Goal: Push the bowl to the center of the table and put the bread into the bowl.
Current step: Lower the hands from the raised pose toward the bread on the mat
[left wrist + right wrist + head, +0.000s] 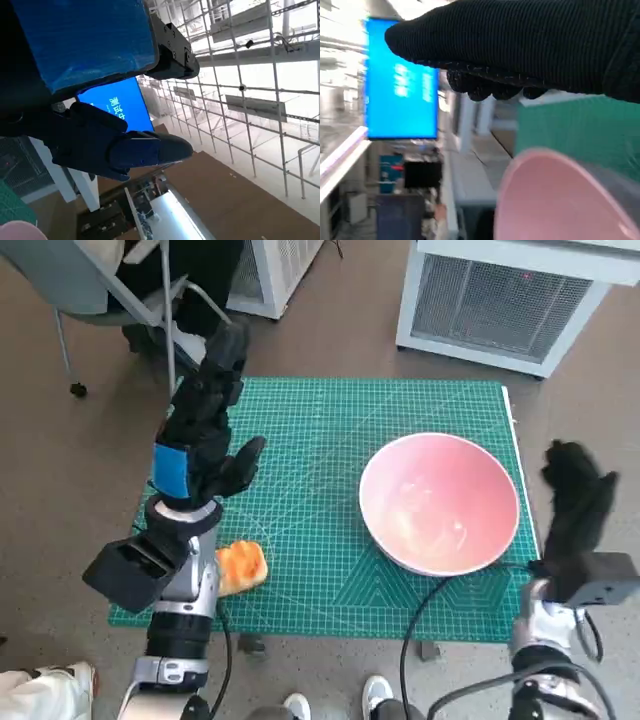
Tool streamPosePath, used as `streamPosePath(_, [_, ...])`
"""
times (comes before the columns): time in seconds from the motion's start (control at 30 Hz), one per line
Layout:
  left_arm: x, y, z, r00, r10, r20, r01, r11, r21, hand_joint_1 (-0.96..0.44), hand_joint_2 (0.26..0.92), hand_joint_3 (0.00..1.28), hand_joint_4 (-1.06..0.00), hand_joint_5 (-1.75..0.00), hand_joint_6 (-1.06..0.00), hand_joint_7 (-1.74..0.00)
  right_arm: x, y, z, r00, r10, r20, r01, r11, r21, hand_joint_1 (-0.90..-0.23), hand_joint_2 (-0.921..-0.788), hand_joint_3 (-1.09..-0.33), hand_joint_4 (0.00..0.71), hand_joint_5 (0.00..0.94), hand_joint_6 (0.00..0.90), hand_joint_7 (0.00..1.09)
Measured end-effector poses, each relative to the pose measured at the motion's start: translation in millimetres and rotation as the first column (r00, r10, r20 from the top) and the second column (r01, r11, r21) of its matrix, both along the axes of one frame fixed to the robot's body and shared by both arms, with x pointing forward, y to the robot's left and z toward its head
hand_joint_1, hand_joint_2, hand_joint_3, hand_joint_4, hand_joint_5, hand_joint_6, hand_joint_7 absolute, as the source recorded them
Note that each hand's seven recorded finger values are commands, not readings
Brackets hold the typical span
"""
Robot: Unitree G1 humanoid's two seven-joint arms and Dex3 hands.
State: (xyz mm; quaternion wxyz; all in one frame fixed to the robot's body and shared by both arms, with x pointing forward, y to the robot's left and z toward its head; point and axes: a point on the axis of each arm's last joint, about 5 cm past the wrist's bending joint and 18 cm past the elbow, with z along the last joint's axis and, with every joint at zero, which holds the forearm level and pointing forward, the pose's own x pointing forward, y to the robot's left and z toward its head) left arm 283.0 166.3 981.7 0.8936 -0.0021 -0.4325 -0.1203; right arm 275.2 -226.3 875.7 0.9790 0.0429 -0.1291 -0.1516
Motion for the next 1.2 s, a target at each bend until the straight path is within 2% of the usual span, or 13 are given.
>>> streamPosePath(0.4, [-4.2,4,2,1.0,0.013,0.004,-0.014,1.0,0.016,-0.66,0.921,0.38,-0.19,0.0,-0.38,0.0,18.4,20.0,6.3,0.992,0.094,-0.082,-0.084,0.989,0.121,-0.539,-0.921,-0.892,0.184,0.014,0.041,0.42])
streamPosePath(0.67, [-5.2,7,4,1.0,0.018,0.01,-0.019,1.0,0.025,-0.66,0.921,0.38,-0.19,0.0,-0.38,0.0,29.8,38.3,15.0,0.987,0.146,-0.068,-0.132,0.975,0.181,-0.565,-0.921,-0.856,0.176,0.005,0.044,0.42])
streamPosePath(0.97, [-12.0,12,2,0.999,0.035,0.004,-0.035,0.999,0.036,-0.67,0.921,0.37,-0.19,0.0,-0.38,0.0,40.9,55.6,26.8,0.98,0.198,-0.034,-0.185,0.955,0.231,-0.547,-0.921,-0.845,0.163,0.002,0.052,0.44])
streamPosePath(1.2, [-15.7,16,1,0.998,0.056,-0.001,-0.056,0.998,0.034,-0.66,0.921,0.37,-0.19,0.0,-0.37,0.0,47.1,66.4,34.6,0.975,0.223,-0.025,-0.21,0.947,0.243,-0.559,-0.921,-0.84,0.171,0.005,0.066,0.46])
